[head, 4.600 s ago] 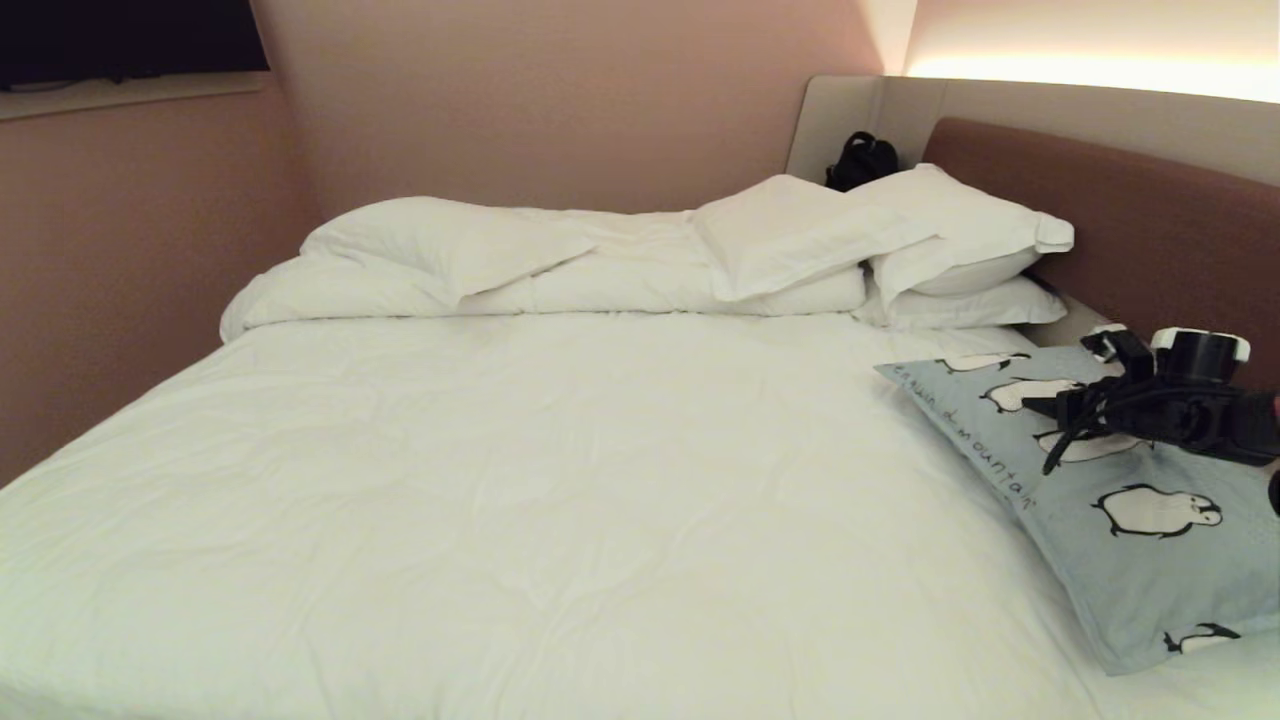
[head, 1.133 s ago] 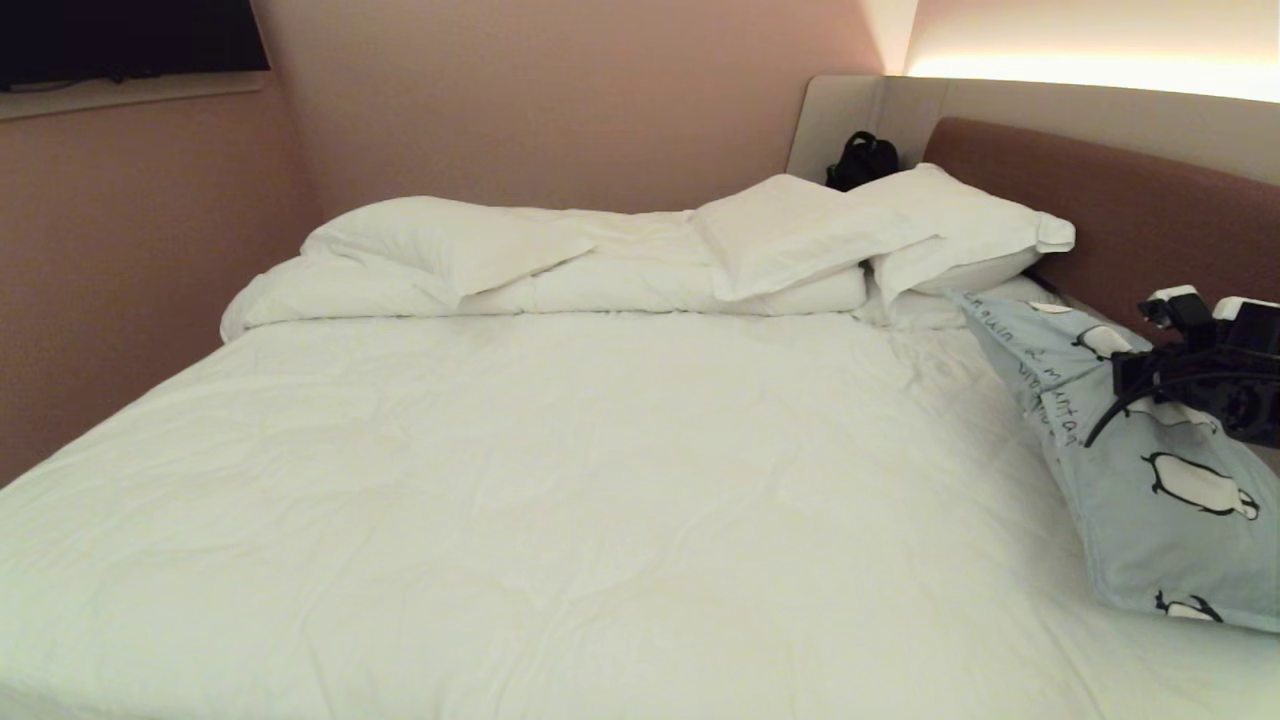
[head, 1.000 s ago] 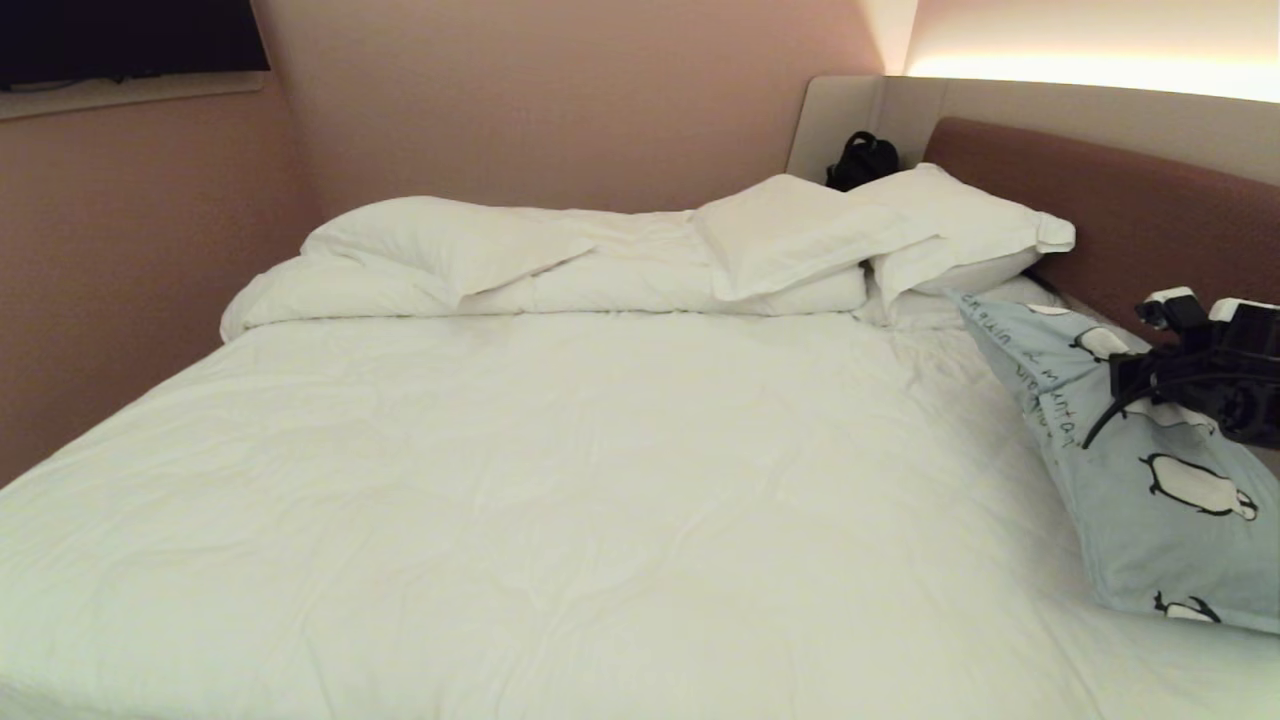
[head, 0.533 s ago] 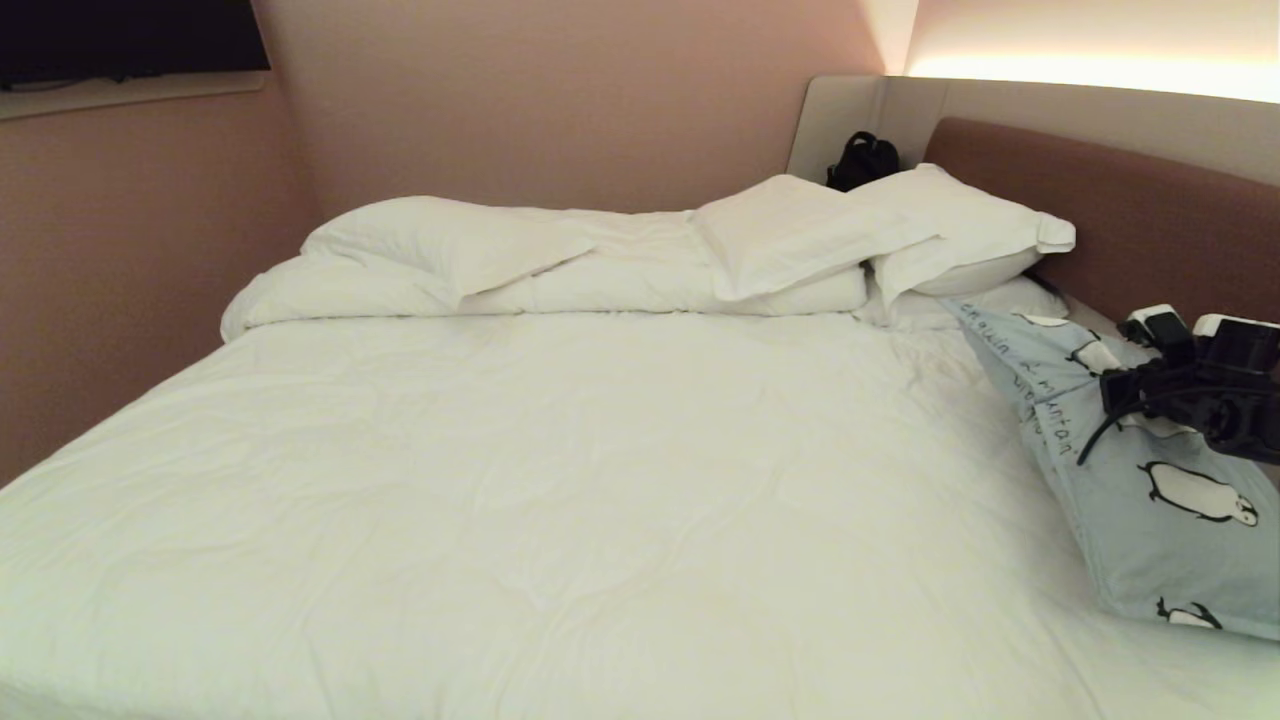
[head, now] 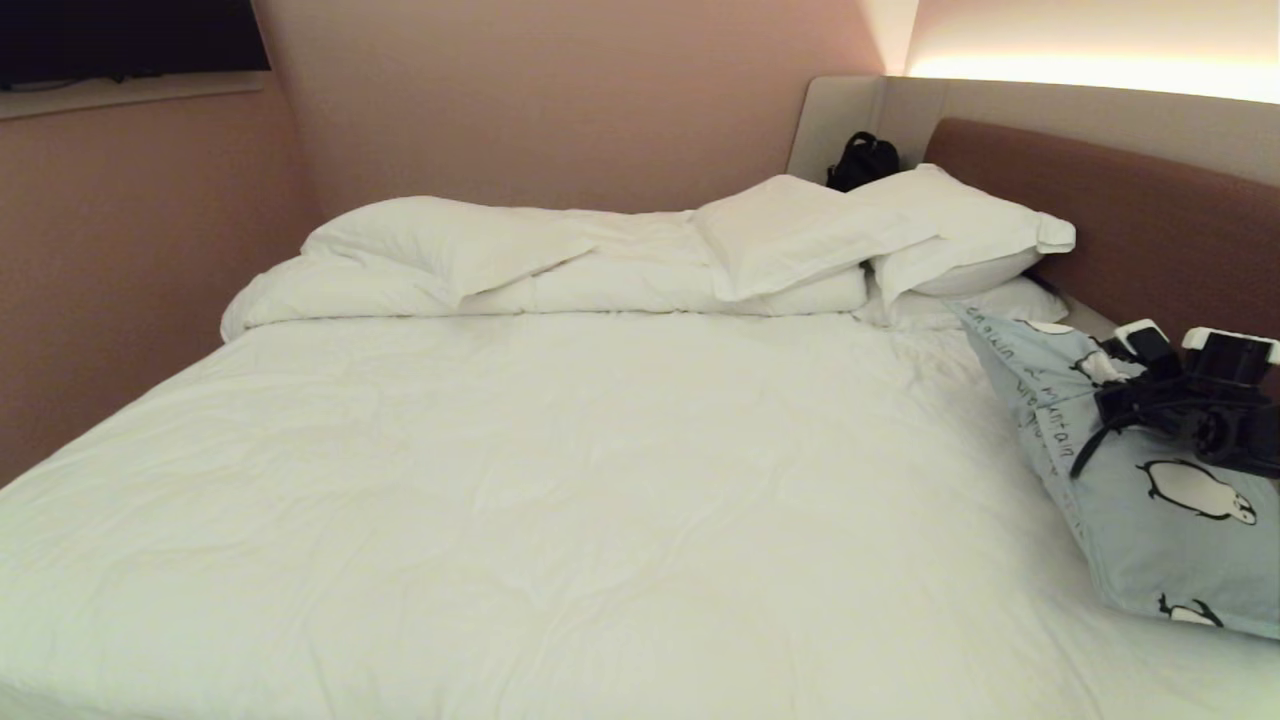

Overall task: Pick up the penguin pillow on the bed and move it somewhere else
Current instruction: Pick up the pillow

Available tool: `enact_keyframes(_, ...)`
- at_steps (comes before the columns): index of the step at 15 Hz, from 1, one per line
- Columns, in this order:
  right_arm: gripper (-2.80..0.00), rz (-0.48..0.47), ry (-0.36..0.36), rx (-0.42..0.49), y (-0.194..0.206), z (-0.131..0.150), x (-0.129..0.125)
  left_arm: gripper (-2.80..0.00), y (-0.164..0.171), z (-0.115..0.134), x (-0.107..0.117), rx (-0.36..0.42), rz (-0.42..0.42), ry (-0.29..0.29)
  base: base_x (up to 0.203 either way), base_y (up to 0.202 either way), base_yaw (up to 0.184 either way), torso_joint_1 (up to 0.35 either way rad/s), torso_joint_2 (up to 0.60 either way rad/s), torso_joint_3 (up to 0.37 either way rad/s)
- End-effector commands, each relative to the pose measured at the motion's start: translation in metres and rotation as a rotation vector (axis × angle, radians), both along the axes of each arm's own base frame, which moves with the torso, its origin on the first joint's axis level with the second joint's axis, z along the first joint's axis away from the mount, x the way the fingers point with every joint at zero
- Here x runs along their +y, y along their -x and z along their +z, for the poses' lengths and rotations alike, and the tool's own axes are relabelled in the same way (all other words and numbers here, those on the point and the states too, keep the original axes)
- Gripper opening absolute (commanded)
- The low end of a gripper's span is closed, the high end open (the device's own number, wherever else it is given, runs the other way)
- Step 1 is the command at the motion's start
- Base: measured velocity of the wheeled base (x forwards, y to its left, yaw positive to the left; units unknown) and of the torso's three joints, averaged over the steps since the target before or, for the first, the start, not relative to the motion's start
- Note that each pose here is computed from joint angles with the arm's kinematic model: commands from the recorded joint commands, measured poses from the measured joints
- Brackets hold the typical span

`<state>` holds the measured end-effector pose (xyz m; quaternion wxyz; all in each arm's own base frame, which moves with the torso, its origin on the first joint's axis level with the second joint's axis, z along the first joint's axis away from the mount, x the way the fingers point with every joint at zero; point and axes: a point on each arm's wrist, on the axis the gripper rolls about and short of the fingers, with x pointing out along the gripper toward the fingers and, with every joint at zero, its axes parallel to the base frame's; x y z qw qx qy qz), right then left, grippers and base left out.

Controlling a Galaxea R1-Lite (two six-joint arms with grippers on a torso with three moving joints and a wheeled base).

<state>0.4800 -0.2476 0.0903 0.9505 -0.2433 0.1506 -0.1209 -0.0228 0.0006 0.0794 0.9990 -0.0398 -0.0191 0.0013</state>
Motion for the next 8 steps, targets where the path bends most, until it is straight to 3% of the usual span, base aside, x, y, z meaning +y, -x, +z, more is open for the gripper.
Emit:
enact_keyframes(1, 0.00, 0.003, 0.006, -0.001, -0.001, -0.003, 0.000, -2.80, 0.000, 0.000, 0.000, -0.002, 0.001, 0.000, 0.000, 0.000, 0.000, 0.000, 0.00, 0.000)
enact_keyframes(8, 0.00, 0.014, 0.001, -0.023, 0.010, 0.022, 0.006, -2.80, 0.000, 0.000, 0.000, -0.002, 0.001, 0.001, 0.000, 0.000, 0.000, 0.000, 0.00, 0.000)
